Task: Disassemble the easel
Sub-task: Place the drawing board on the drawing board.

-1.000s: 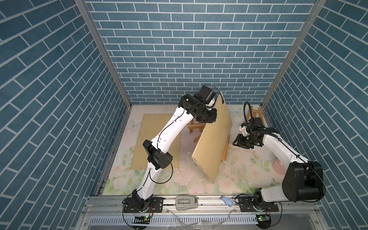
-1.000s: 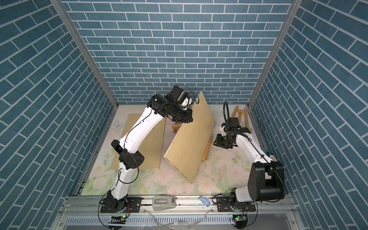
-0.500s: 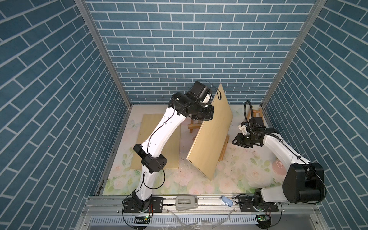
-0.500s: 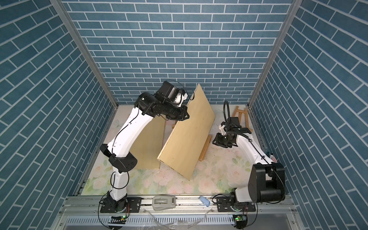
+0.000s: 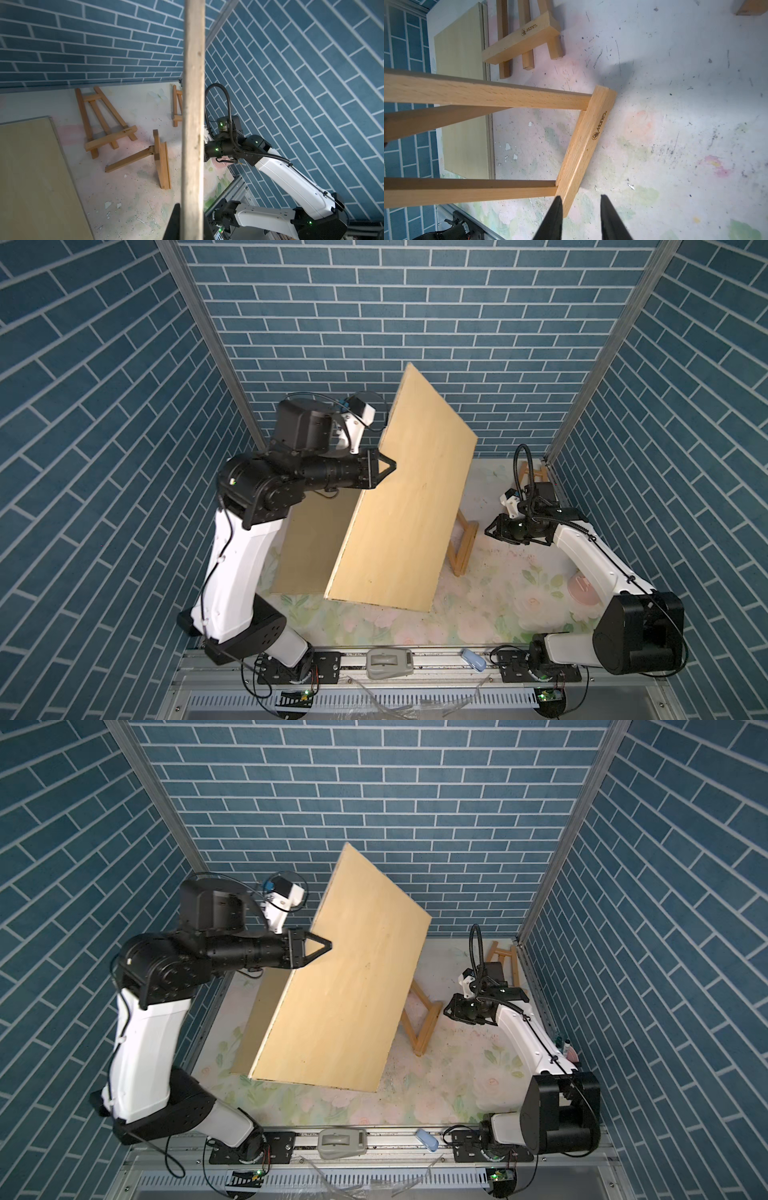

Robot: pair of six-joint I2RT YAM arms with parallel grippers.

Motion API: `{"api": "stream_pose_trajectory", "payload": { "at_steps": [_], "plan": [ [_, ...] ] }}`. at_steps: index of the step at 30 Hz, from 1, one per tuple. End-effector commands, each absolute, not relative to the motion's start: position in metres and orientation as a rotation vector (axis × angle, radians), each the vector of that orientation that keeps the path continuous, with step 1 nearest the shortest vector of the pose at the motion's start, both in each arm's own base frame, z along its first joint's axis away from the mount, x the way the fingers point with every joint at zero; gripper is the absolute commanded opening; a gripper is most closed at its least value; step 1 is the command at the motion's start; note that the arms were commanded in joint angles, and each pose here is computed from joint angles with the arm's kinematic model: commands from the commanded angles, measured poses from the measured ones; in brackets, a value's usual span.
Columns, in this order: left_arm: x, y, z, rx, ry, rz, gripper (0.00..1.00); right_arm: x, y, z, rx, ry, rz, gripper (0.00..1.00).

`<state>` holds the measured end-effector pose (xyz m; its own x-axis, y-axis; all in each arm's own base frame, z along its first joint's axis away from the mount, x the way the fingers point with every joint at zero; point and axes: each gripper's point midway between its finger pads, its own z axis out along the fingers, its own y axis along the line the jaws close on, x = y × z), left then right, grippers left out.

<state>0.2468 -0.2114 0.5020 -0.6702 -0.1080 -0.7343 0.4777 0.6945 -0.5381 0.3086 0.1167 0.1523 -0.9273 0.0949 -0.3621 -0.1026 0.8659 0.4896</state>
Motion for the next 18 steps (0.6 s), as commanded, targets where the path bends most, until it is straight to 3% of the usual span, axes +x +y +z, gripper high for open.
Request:
{"api": "stream_pose_trajectory", "payload": {
  "at_steps": [1,6,12,18],
  "plan": [
    [0.237,-0.171,0.569,0.212,1.828,-1.000,0.00,0.315,0.118,0.177,-0.005,2.588,0.749,0.32],
    [0.246,-0.119,0.557,0.052,1.846,-1.001,0.00,0.317,0.118,0.182,-0.005,2.577,0.746,0.32],
    [0.317,-0.088,0.507,-0.039,1.907,-1.166,0.00,0.320,0.120,0.188,-0.004,2.572,0.755,0.31],
    [0.374,-0.062,0.437,-0.058,2.047,-1.145,0.00,0.318,0.117,0.190,0.011,2.584,0.734,0.30]
  ]
}}
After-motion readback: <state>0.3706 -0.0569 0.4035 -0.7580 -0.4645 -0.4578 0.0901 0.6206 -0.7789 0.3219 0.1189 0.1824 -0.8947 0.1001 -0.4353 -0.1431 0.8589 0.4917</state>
